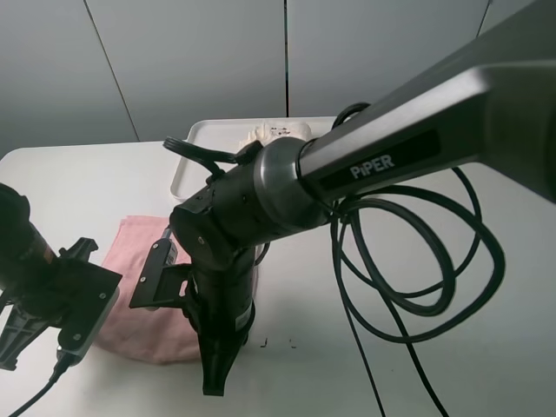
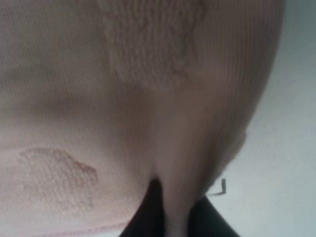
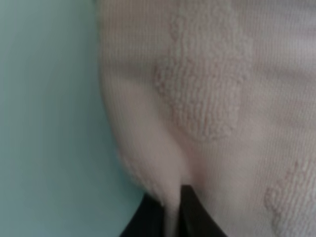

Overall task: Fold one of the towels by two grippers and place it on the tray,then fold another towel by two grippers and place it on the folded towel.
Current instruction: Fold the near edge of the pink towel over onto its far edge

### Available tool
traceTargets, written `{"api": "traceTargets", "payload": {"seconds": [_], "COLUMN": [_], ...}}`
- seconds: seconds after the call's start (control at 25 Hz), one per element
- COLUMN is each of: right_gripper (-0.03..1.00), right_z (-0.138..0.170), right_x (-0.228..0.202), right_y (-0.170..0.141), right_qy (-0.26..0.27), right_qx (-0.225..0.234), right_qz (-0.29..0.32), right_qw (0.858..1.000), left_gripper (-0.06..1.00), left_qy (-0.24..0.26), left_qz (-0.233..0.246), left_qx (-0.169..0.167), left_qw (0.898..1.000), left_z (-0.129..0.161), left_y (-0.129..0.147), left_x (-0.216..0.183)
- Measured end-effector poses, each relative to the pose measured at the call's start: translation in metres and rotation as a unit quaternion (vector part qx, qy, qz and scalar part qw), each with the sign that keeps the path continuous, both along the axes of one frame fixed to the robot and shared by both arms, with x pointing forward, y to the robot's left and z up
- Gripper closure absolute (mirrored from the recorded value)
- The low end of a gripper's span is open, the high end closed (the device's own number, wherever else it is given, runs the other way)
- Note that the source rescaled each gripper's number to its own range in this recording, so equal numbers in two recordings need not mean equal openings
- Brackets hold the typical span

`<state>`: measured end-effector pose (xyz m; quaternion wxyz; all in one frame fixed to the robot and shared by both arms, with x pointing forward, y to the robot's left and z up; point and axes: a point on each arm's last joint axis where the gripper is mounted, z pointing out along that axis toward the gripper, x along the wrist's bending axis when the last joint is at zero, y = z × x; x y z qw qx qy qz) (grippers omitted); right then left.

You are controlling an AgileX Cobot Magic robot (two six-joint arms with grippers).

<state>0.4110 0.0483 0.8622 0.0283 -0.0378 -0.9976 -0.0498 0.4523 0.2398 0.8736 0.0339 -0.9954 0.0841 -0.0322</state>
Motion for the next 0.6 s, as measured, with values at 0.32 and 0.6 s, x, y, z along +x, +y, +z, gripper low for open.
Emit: {"api": "traceTargets", "payload": {"seconds": [0.32, 0.6], "right_gripper": [0.97, 0.97], "right_z": [0.037, 0.056], "right_x": [-0.003, 0.006], "right_y": [-0.003, -0.014], "right_qy": [-0.002, 0.006], "right_qx": [0.015, 0.015], "right_qz": [-0.014, -0.078], "right_qw": [1.0, 0.997], "left_gripper": [0.94, 0.94], "left_qy": [-0.021, -0.021], "left_qz": [0.059, 0.136], "left_qx": [-0.027, -0.083], "left_qw": [0.998, 0.987], "left_z": [0.019, 0.037], "left_y": [-0.002, -0.008], "left_x": [-0.004, -0.011]}}
